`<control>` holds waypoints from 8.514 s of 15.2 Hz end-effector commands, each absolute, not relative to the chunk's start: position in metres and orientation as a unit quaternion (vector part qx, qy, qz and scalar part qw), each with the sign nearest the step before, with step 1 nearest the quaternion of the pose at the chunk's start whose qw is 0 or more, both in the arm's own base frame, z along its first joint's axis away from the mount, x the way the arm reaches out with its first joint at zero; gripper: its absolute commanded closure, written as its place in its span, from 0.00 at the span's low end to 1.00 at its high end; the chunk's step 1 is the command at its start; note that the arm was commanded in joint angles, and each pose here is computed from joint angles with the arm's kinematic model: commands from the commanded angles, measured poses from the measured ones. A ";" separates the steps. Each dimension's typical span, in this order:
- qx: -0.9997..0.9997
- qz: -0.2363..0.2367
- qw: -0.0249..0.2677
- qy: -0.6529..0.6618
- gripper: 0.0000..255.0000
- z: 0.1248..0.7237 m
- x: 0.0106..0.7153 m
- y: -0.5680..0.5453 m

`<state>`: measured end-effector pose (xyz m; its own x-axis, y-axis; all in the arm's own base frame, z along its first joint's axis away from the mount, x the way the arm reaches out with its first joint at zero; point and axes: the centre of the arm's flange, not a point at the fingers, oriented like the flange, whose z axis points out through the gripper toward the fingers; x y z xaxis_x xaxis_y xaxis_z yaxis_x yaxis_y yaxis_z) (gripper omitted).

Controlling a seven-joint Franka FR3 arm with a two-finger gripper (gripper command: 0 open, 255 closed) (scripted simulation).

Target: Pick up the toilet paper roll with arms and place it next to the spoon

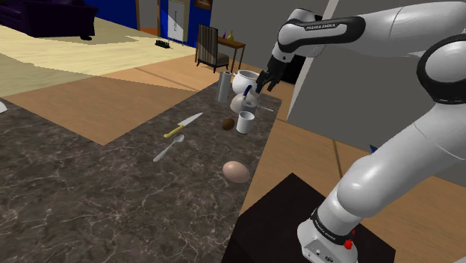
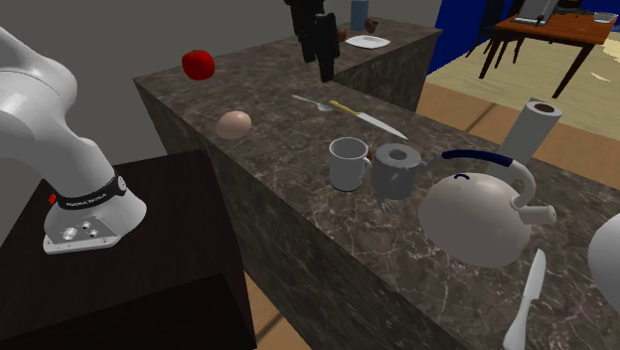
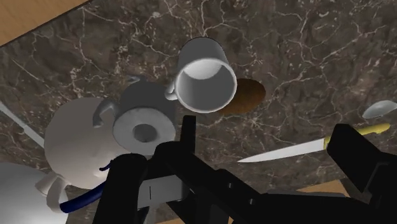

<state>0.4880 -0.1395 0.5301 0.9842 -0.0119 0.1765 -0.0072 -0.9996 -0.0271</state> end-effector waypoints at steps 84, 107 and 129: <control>-0.994 -0.107 0.022 0.031 1.00 0.549 0.551 -0.020; -0.994 -0.107 0.022 0.031 1.00 0.612 0.421 0.240; -0.994 -0.107 0.022 0.031 1.00 0.496 0.421 0.240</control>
